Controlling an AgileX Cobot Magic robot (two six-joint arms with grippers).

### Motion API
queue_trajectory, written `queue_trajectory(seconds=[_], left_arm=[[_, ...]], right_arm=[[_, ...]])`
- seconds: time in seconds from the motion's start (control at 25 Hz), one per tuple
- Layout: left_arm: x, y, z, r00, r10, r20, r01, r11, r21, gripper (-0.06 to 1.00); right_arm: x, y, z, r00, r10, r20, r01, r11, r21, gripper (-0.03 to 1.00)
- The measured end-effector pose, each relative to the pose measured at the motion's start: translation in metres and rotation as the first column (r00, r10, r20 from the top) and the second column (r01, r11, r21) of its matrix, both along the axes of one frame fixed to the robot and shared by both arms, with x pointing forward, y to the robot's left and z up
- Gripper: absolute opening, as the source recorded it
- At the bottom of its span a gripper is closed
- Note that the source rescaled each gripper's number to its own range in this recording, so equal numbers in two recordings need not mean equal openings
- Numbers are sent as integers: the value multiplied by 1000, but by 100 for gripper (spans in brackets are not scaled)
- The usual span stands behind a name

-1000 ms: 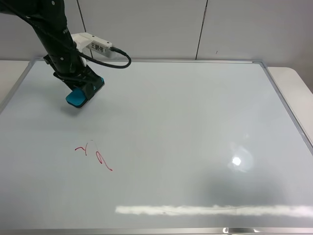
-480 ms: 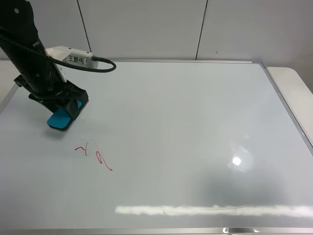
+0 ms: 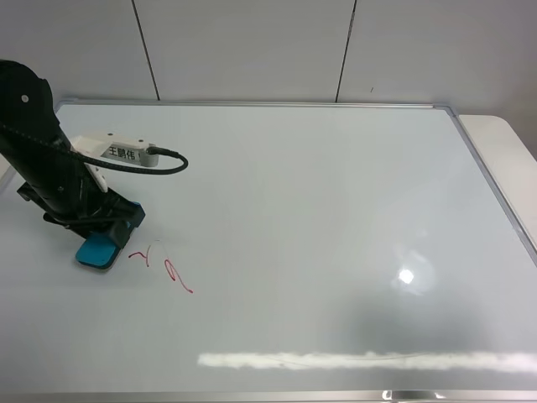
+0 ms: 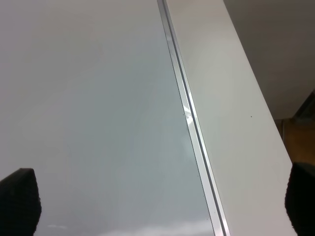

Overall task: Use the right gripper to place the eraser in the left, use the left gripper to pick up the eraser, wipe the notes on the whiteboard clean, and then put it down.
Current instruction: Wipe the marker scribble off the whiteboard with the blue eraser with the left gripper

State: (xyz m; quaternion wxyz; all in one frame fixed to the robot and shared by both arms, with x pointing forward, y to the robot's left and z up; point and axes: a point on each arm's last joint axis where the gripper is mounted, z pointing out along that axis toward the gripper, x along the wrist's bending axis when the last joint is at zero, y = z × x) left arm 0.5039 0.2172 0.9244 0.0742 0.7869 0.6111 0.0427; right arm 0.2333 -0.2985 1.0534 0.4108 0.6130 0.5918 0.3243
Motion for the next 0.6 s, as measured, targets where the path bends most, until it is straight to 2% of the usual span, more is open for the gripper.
queue_trajectory(seconds=[0.36, 0.6], left_arm=[[-3, 1, -28, 999, 4, -47, -4, 1000, 15, 7], [0, -2, -36, 996, 36, -81, -34, 999, 25, 7]], right_arm=[[0, 0, 0, 1000, 0, 0, 0, 1000, 0, 100], [0, 0, 0, 1000, 0, 0, 0, 1000, 0, 100]])
